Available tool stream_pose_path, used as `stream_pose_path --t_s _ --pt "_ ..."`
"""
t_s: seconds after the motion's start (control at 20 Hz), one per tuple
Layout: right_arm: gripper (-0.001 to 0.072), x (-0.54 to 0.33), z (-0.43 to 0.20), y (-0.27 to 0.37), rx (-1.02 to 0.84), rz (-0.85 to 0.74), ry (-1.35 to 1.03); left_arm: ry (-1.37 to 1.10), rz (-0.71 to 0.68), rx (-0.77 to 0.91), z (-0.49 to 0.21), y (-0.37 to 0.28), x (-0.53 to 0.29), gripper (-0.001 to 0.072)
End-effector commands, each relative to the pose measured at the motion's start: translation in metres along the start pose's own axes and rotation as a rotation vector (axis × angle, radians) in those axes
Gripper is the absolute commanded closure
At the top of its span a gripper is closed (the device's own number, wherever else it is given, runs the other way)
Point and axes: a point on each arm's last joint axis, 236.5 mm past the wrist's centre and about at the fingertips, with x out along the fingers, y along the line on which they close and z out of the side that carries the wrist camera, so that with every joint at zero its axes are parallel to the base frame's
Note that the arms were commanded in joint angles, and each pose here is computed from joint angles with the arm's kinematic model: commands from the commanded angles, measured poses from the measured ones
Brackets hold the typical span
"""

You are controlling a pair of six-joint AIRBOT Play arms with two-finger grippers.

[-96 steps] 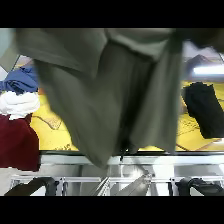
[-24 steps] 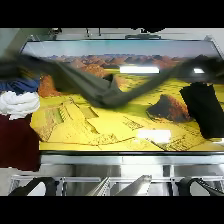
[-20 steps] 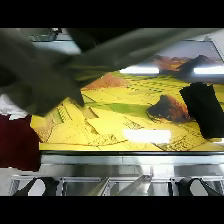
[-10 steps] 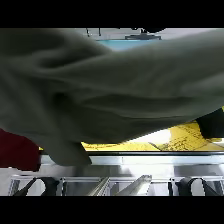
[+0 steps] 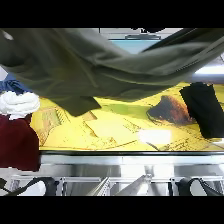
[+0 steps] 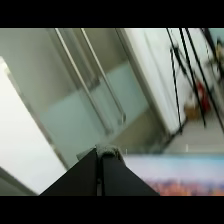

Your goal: Fold the shirts.

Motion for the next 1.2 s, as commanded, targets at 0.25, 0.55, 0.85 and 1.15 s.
stream_pose_path --t_s 0.25,0.55,0.85,1.15 --pt "0.0699 -0.029 0.024 0.114 -0.219 0.190 -0.152 -0.053 -0.030 0.358 -0.017 -0.152 -0.022 0.0680" --pt "0.0699 -0.045 0.039 0.090 -0.416 -0.108 -0.221 -0.116 0.197 0.377 -0.002 -0.124 -0.049 0.0679" --pt "0.0699 0.024 -0.045 -0.048 -0.094 -0.083 0.094 0.333 0.374 0.035 -0.077 0.083 0.012 0.0681" --pt "0.0699 0.093 -0.227 -0.255 0.168 -0.393 0.370 0.585 0.461 -0.288 -0.202 0.300 0.076 0.0682"
